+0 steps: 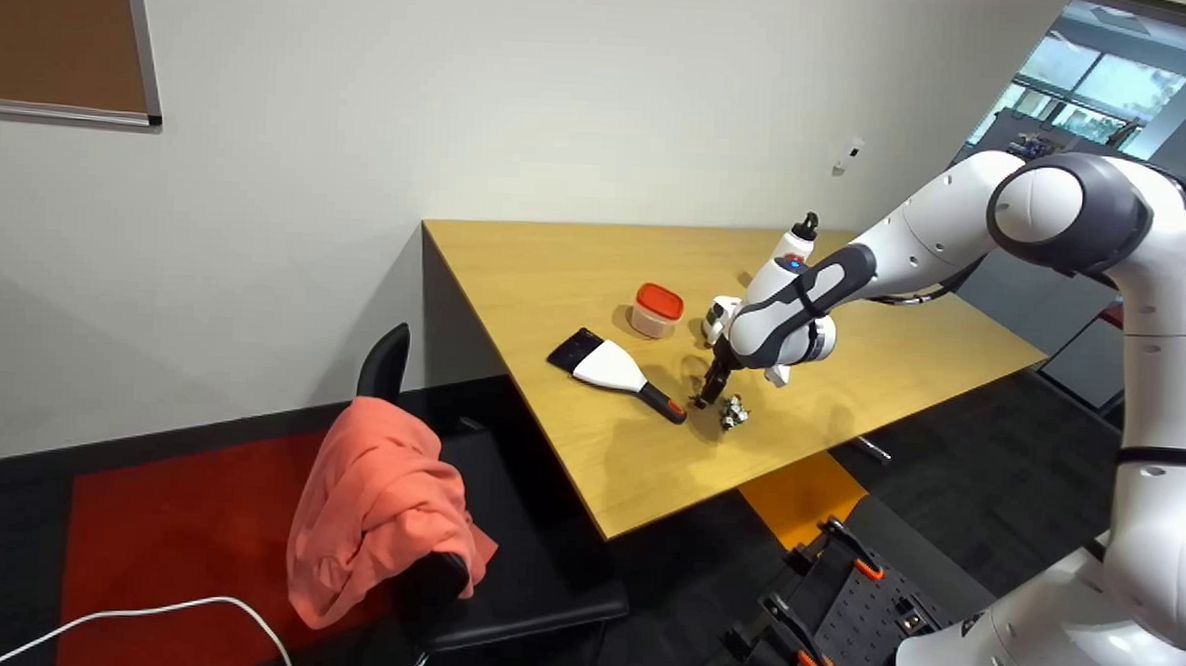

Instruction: Pick up a piece of candy from the table and put it in the mug cup.

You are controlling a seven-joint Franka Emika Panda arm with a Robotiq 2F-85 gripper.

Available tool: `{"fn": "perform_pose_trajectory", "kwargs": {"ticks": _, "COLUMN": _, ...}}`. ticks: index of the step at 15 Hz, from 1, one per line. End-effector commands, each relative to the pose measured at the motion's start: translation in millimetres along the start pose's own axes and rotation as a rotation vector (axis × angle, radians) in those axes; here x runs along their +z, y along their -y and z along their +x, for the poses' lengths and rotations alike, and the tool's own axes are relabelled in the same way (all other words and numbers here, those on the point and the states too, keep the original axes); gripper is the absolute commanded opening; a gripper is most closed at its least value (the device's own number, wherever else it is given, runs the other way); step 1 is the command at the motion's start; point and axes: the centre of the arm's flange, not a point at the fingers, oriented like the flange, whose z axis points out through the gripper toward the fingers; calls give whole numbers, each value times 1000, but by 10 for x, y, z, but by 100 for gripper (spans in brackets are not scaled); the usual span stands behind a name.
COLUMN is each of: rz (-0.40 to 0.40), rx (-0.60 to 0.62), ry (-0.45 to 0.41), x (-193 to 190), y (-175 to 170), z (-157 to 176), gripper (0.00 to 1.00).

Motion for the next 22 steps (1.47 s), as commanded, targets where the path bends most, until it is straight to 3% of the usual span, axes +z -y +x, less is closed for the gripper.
{"fn": "perform_pose_trajectory", "kwargs": {"ticks": 1, "rz": -18, "rx": 13, "ry": -9, "x": 97, "y": -63, "z": 84, "gripper": 74}}
{"fn": "perform_pose_trajectory", "kwargs": {"ticks": 11, "rz": -23, "rx": 21, "ry": -6, "x": 100, "y": -56, "z": 171, "gripper": 0}}
{"fn": "perform_pose_trajectory", "kwargs": {"ticks": 18, "rz": -42, "rx": 117, "ry": -14, "x": -148, "y": -237, "z": 133, "gripper": 1}}
{"fn": "perform_pose_trajectory", "kwargs": {"ticks": 22, "rz": -47, "rx": 255, "ry": -68, "x": -456, "y": -695, "z": 60, "gripper": 1}}
